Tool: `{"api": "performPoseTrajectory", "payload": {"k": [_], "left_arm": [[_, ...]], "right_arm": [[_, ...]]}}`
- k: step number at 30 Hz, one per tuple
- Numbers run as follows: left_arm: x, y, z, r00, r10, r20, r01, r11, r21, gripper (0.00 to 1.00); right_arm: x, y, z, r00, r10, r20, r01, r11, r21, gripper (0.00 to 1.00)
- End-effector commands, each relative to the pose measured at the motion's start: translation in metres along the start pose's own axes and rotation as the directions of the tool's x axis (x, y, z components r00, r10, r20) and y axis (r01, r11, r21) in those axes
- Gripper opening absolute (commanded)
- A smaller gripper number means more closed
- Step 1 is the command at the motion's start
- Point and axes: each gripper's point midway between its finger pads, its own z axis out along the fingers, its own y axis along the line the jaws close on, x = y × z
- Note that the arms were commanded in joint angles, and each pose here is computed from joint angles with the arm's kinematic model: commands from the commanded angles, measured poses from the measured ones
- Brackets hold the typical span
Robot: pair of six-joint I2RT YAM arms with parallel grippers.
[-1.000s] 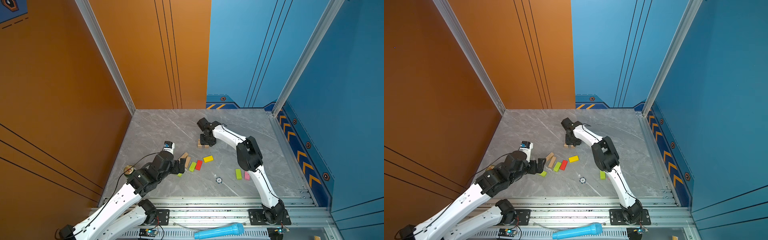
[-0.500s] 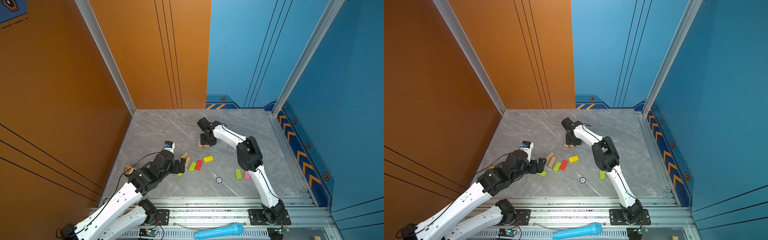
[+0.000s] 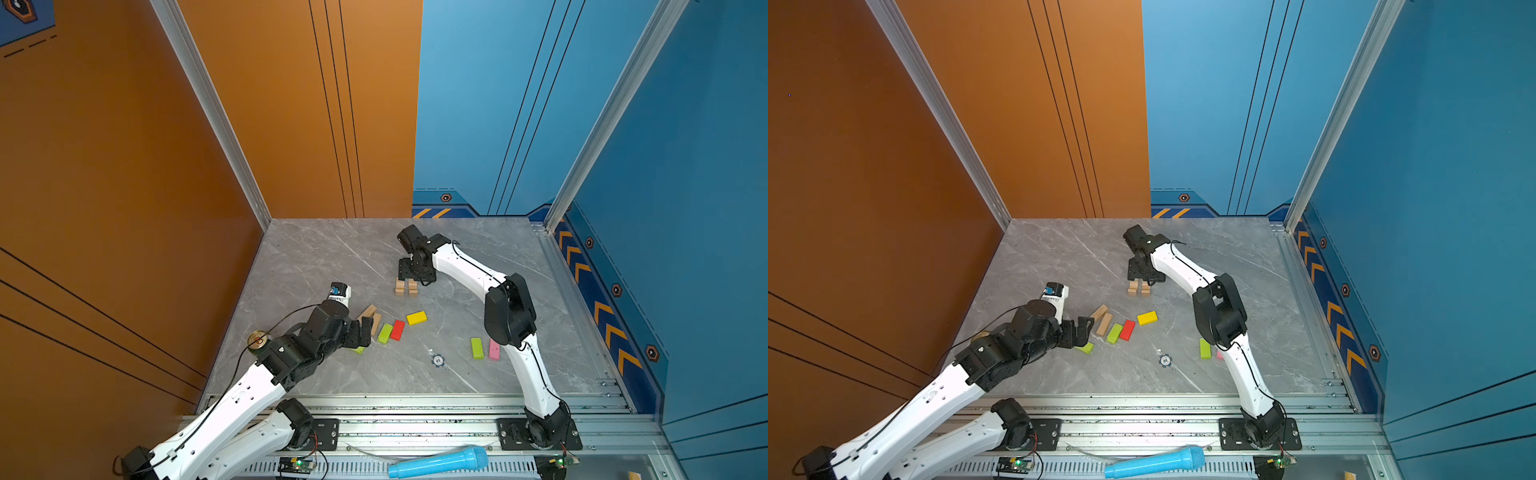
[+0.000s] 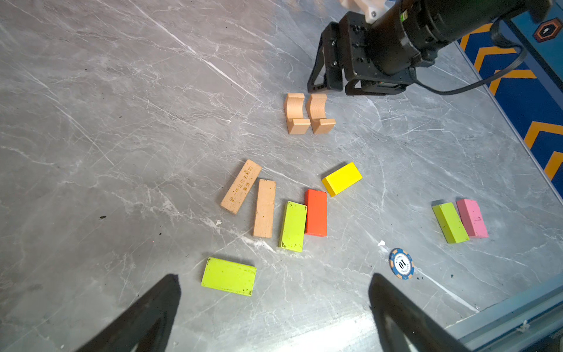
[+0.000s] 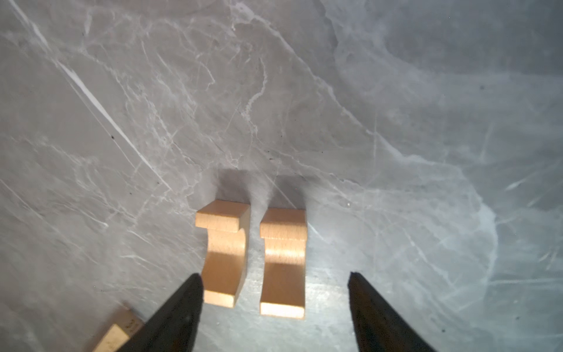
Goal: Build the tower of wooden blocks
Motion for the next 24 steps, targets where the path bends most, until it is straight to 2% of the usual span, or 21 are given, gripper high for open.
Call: {"api": "performPoseTrajectory", "payload": {"k": [1, 2, 3, 13, 24], "left_arm": [[-0.015, -0.001, -0.008, 0.999, -0.015, 0.043, 0.014, 1.000, 0.006, 0.98], [-0.016, -0.001, -0.010, 0.999, -0.016, 0.048, 0.016, 1.000, 0.005, 0.98], [-0.016, 0.001, -0.010, 0.999, -0.017, 0.049, 0.017, 1.000, 0.000, 0.98], [-0.017, 0.004, -0.012, 0.998, -0.031, 0.055, 0.031, 1.000, -0.002, 0.98], [-0.015, 0.007, -0.010, 0.998, -0.041, 0.049, 0.042, 0.999, -0.012, 0.98]], "right_arm": [[0.008, -0.002, -0.005, 1.000, 0.019, -0.006, -0.019, 0.999, 0.038, 0.94], [0.008, -0.002, -0.004, 1.000, 0.027, -0.004, -0.027, 0.999, 0.047, 0.99], [0.009, -0.001, -0.002, 0.999, 0.037, -0.005, -0.037, 0.998, 0.051, 1.00], [0.017, 0.002, 0.023, 0.997, 0.070, -0.040, -0.066, 0.994, 0.088, 0.99], [0.023, 0.001, 0.035, 0.995, 0.077, -0.065, -0.070, 0.993, 0.096, 0.98]]}}
